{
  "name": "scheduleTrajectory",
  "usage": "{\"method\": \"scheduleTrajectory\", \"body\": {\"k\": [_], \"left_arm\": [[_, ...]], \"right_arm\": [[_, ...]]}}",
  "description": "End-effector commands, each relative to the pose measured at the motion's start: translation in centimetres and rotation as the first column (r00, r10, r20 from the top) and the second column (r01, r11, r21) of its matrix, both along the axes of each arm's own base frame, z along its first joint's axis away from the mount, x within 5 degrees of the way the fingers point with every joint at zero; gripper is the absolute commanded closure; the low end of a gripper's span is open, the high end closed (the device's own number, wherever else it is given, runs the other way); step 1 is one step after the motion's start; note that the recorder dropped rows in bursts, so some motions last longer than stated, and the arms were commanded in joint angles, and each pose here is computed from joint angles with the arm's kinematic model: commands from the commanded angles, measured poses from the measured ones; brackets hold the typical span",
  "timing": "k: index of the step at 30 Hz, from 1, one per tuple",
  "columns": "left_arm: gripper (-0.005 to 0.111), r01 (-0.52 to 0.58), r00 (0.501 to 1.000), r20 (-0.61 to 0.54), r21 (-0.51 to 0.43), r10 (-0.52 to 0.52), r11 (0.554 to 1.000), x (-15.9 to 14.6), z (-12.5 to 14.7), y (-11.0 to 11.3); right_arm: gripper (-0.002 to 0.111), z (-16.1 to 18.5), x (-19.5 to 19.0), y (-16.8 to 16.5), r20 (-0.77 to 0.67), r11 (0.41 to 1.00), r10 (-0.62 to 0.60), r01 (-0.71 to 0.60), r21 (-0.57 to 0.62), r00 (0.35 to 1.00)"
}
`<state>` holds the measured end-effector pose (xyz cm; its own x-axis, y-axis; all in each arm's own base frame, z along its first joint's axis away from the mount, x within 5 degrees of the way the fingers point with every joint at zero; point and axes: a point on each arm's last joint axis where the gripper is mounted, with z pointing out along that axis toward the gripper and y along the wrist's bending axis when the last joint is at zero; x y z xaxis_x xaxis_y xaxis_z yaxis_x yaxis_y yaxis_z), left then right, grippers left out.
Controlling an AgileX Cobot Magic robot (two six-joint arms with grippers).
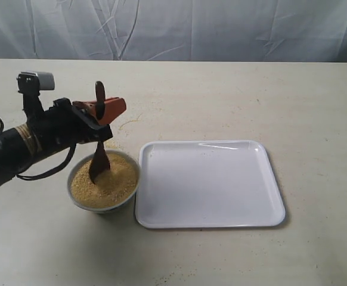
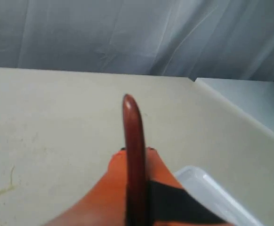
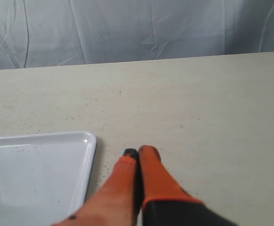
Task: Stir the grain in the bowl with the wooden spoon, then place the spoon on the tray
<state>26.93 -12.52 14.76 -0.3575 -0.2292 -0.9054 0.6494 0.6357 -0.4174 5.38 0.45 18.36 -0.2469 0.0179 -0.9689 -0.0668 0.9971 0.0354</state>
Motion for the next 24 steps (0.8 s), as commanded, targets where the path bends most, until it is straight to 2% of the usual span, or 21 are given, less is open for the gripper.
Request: {"method": "scheduleTrajectory", "body": {"k": [1, 5, 10, 14, 18, 19, 21, 24], "left_arm": [[0.107, -0.027, 0.993, 0.118, -0.006, 0.028, 1.0, 0.5, 2.4, 0.4], [0.107, -0.051, 0.99, 0.132, 0.003, 0.05, 0.999, 1.1, 2.4, 0.6], [0.107, -0.037, 0.992, 0.125, 0.115, 0.022, 0.993, 1.2, 0.6, 0.5], [0.107, -0.015, 0.996, 0.089, 0.126, 0.004, 0.992, 1.2, -0.5, 0.4], [0.107, 0.057, 0.998, 0.035, 0.063, -0.059, 0.996, 0.7, -0.5, -0.1], [0.107, 0.058, 0.998, 0.002, -0.003, -0.058, 0.998, 0.6, -0.1, -0.1], [0.107, 0.026, 0.999, -0.023, -0.069, -0.027, 0.997, 0.8, 0.9, 0.0], [0.107, -0.016, 0.998, 0.053, -0.055, 0.019, 0.998, 1.0, 2.0, 0.4]], "right_arm": [[0.107, 0.0, 0.0, 0.0, 0.013, 1.0, -0.004, 0.004, -0.001, 1.0], [0.107, 0.0, 0.0, 0.0, 0.013, 1.0, -0.004, 0.004, -0.001, 1.0], [0.107, 0.0, 0.0, 0.0, 0.013, 1.0, -0.004, 0.004, -0.001, 1.0], [0.107, 0.0, 0.0, 0.0, 0.01, 1.0, -0.004, 0.004, 0.001, 1.0], [0.107, 0.0, 0.0, 0.0, 0.01, 1.0, -0.004, 0.004, 0.001, 1.0], [0.107, 0.0, 0.0, 0.0, 0.01, 1.0, -0.004, 0.004, 0.001, 1.0], [0.107, 0.0, 0.0, 0.0, 0.01, 1.0, -0.004, 0.004, 0.001, 1.0], [0.107, 0.0, 0.0, 0.0, 0.01, 1.0, -0.004, 0.004, 0.001, 1.0]]}}
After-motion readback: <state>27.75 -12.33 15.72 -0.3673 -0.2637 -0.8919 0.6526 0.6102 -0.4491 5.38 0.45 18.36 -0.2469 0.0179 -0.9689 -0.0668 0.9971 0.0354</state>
